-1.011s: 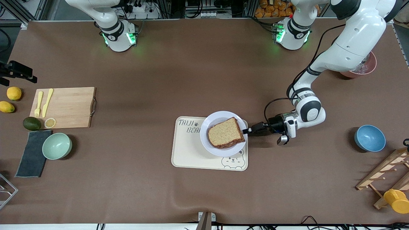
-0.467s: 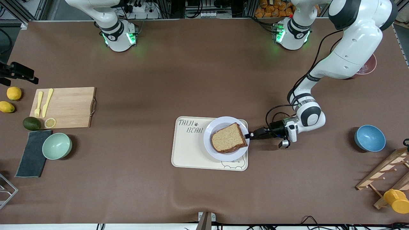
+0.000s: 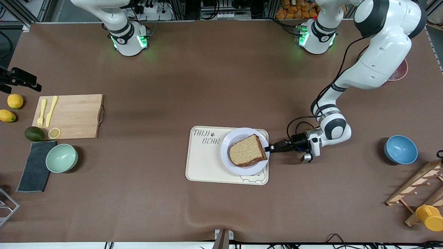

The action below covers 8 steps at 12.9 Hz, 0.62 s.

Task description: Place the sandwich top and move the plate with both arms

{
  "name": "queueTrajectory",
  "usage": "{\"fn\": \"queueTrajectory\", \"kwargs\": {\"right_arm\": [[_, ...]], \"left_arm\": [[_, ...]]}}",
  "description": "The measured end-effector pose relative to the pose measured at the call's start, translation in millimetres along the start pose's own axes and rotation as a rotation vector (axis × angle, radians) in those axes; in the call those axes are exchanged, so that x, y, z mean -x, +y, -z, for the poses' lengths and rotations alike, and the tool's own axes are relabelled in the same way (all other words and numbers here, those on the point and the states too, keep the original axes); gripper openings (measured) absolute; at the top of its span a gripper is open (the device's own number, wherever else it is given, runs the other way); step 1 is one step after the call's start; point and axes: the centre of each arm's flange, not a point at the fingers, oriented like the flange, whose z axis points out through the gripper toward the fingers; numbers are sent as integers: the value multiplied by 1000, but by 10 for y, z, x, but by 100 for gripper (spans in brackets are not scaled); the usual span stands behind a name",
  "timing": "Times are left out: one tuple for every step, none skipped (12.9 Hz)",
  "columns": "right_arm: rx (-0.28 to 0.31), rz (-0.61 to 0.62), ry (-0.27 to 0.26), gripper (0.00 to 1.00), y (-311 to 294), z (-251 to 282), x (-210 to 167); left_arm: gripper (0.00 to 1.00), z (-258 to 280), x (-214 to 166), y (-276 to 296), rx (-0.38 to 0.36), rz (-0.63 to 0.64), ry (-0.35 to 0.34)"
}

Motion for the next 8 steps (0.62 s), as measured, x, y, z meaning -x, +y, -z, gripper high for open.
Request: {"fn": "queueTrajectory", "kwargs": {"right_arm": [[0,-1,0,100,0,0,0],[0,-1,0,100,0,0,0],[0,-1,0,100,0,0,0],[0,-2,0,100,0,0,0],[0,-2,0,100,0,0,0],[0,-2,0,100,1,0,0],[0,-3,0,100,2,0,0],[0,-4,0,100,6,0,1]], "left_arm": [[4,-35,18,-11,0,1,-6],[4,-71,31,-25,1,2,-11],[4,-102,29,-42,2,2,-13],[4,-131,23,-59,4,1,-15],[4,-153,17,-68,6,0,-16],[4,-155,14,-69,6,0,-16],[4,-155,14,-69,6,0,-16],[4,-155,14,-69,6,0,-16]]}}
